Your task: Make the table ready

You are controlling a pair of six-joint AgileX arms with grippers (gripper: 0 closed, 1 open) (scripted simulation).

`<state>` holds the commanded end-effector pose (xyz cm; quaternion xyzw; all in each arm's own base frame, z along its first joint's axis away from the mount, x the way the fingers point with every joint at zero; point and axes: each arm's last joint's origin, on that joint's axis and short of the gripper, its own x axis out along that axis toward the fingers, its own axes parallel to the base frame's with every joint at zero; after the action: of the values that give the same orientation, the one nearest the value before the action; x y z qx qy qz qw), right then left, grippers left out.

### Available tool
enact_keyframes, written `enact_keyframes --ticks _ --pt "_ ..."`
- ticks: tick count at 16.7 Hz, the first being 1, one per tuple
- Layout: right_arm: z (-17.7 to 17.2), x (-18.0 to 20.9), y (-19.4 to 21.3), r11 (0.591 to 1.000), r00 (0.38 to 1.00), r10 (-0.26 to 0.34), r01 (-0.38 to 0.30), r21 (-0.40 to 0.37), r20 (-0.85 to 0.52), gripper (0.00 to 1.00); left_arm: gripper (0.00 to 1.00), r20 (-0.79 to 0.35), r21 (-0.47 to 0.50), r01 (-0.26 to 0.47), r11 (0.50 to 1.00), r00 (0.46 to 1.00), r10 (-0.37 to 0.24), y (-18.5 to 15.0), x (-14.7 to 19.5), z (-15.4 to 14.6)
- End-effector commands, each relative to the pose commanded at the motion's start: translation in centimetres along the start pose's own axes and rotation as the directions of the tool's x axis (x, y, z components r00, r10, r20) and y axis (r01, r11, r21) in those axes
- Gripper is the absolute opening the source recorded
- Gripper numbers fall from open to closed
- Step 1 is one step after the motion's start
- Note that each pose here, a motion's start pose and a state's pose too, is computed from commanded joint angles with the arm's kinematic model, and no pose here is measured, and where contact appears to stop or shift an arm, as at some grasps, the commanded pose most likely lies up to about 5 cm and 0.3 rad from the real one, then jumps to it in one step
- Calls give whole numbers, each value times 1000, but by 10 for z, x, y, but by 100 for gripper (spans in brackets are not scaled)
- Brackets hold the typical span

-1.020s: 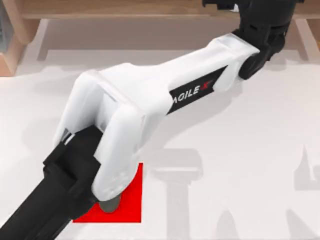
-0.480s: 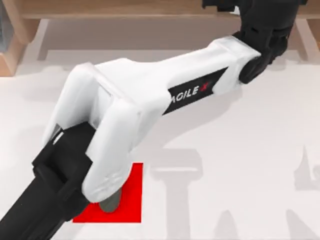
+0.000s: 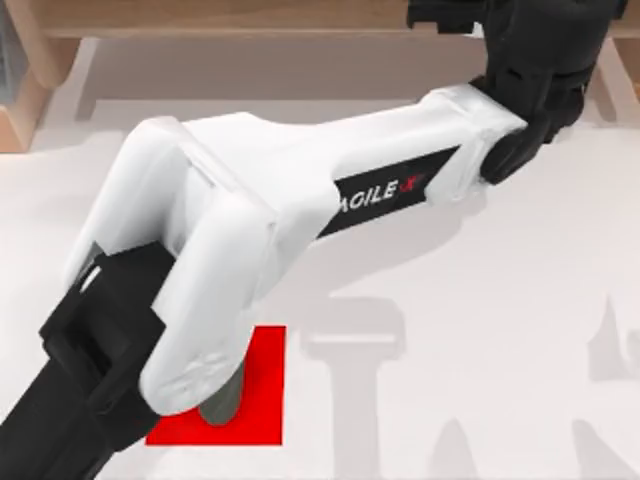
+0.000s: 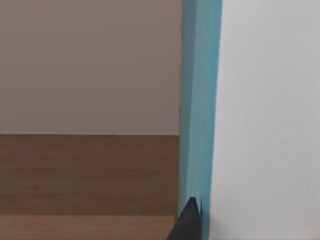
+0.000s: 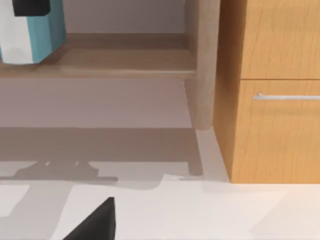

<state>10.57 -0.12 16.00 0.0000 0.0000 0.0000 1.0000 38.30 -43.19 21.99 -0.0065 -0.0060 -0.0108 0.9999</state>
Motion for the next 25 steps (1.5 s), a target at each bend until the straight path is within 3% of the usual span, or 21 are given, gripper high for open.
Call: enact_keyframes --ticks 3,6,10,13,19,25 --pt "0 0 0 1000 1000 0 0 0 0 100 0 -3 7 -2 1000 1000 2 2 2 -1" --pt "0 0 0 1000 1000 0 0 0 0 100 0 -4 36 39 999 999 -39 2 -7 5" --pt "0 0 0 1000 1000 0 0 0 0 100 0 -30 162 137 977 990 -134 10 -30 16" --pt "0 0 0 1000 1000 0 0 0 0 100 0 -58 295 208 933 978 -199 34 -47 27" --pt "0 0 0 1000 1000 0 0 0 0 100 0 -117 588 262 765 964 -240 136 -67 47" --pt "0 0 0 1000 1000 0 0 0 0 100 0 -177 819 237 523 971 -162 273 -91 36"
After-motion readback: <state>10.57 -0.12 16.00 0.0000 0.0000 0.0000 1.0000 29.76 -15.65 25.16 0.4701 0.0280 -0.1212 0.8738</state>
